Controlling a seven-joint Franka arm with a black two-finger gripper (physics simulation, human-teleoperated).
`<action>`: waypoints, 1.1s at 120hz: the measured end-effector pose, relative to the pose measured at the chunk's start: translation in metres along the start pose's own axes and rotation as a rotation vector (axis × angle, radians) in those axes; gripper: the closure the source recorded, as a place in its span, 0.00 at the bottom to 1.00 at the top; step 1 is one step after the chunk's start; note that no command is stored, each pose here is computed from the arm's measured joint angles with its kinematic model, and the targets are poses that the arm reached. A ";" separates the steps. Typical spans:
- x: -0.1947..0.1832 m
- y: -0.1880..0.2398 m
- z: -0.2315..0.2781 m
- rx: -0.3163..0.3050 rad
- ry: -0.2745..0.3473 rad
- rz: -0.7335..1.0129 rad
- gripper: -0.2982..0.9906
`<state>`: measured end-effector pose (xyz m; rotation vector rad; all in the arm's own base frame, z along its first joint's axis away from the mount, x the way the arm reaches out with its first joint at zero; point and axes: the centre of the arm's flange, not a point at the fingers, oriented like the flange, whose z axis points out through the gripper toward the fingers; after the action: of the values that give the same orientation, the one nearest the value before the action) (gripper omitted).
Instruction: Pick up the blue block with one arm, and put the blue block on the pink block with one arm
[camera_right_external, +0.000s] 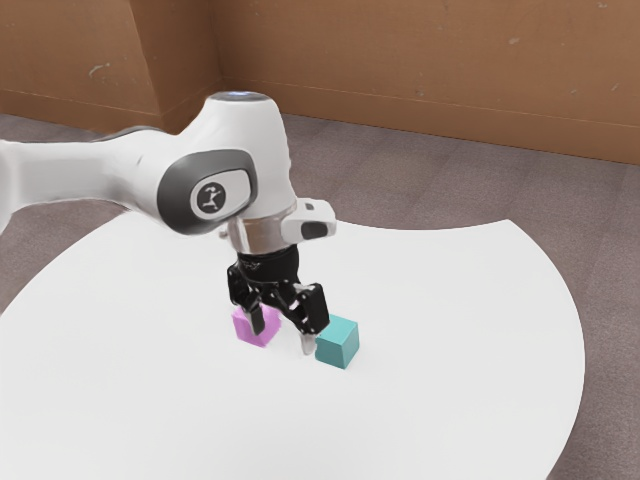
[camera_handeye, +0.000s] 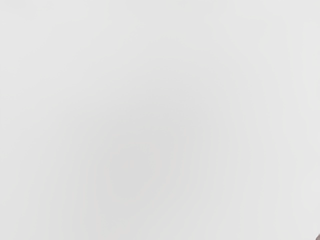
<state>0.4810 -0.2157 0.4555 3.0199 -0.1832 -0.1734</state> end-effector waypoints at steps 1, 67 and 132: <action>0.006 -0.002 0.001 -0.002 0.002 -0.002 0.23; 0.070 -0.098 0.060 -0.009 0.152 -0.220 0.24; 0.122 -0.107 0.102 -0.014 0.176 -0.172 0.23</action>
<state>0.6015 -0.1366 0.3294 3.0138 0.0935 0.0770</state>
